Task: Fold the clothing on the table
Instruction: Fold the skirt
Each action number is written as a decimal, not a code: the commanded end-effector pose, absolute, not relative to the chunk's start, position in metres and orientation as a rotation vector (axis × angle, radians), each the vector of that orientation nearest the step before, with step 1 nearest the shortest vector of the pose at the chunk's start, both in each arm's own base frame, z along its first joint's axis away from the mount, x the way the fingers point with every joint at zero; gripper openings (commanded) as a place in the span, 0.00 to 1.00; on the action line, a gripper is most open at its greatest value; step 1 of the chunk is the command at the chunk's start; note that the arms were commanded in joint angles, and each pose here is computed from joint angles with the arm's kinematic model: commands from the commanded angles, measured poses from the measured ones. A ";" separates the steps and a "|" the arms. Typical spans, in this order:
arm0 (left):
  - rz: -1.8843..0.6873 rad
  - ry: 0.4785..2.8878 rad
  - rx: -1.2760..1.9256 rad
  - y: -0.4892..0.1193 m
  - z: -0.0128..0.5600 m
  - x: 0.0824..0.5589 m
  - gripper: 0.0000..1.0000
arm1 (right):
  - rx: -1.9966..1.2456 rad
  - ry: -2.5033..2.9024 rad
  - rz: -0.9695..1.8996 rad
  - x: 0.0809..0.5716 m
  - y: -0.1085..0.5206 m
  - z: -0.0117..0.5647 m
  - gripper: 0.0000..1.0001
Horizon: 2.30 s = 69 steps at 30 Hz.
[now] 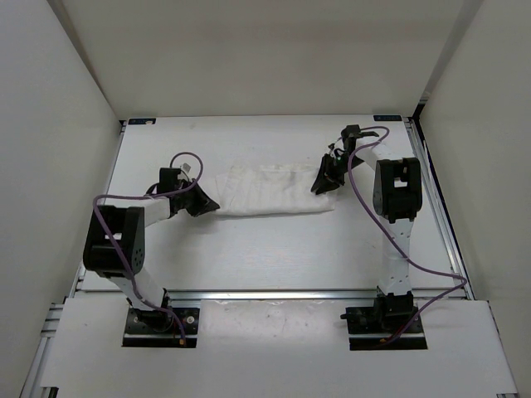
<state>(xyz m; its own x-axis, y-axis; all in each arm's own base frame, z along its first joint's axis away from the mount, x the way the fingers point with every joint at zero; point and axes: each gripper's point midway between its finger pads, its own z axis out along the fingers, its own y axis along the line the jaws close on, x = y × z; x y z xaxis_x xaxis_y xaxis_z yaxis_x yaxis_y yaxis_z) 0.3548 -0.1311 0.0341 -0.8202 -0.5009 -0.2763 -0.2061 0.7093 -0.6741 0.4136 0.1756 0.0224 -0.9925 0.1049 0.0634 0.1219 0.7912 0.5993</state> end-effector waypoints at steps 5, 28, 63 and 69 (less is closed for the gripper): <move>-1.007 2.300 -0.484 -0.132 0.101 0.351 0.00 | -0.237 -2.952 -0.849 0.409 0.165 0.010 0.33; -0.875 2.399 -0.569 -0.105 0.090 0.293 0.57 | -0.265 -3.124 -0.931 0.421 0.133 0.088 0.51; -0.592 2.467 -0.676 -0.103 0.013 0.370 0.00 | -0.549 -3.045 -1.061 0.397 0.080 0.063 0.52; -0.574 2.414 -0.713 -0.085 0.025 0.397 0.00 | -0.494 -3.064 -1.130 0.432 0.085 0.055 0.58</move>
